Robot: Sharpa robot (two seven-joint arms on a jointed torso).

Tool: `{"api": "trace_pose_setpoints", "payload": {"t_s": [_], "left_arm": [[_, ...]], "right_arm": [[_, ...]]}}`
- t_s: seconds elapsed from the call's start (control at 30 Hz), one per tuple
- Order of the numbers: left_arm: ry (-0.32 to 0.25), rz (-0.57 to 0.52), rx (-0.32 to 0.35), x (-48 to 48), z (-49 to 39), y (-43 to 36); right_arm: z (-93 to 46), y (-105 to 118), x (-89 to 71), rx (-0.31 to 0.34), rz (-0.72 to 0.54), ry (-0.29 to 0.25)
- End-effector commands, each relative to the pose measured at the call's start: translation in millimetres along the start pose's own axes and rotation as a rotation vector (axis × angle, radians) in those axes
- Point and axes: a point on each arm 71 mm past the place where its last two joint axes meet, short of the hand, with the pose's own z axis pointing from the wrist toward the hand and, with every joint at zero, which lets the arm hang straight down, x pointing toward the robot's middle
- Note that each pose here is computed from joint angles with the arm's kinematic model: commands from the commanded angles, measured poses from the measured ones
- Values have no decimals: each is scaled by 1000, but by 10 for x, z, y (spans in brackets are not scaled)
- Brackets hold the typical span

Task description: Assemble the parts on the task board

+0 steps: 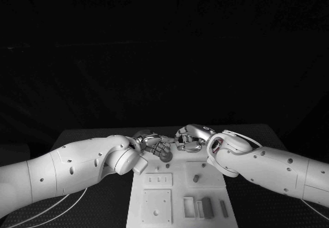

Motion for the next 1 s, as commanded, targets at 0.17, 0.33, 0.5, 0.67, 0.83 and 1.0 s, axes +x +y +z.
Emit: {"api": "trace_pose_setpoints", "payload": {"t_s": [0.17,0.33,0.5,0.67,0.83,1.0], "left_arm": [[20,7,-31,40,11,3],[37,10,-28,67,12,-5],[51,13,-27,104,21,-17],[63,14,-22,138,24,-31],[63,14,-15,152,24,-42],[50,11,-11,142,28,-46]], "right_arm": [[11,97,13,-11,0,-2],[21,135,27,-19,3,4],[33,172,38,-28,5,6],[48,199,50,-34,5,12],[62,239,67,-43,10,21],[59,277,78,-53,14,28]]}}
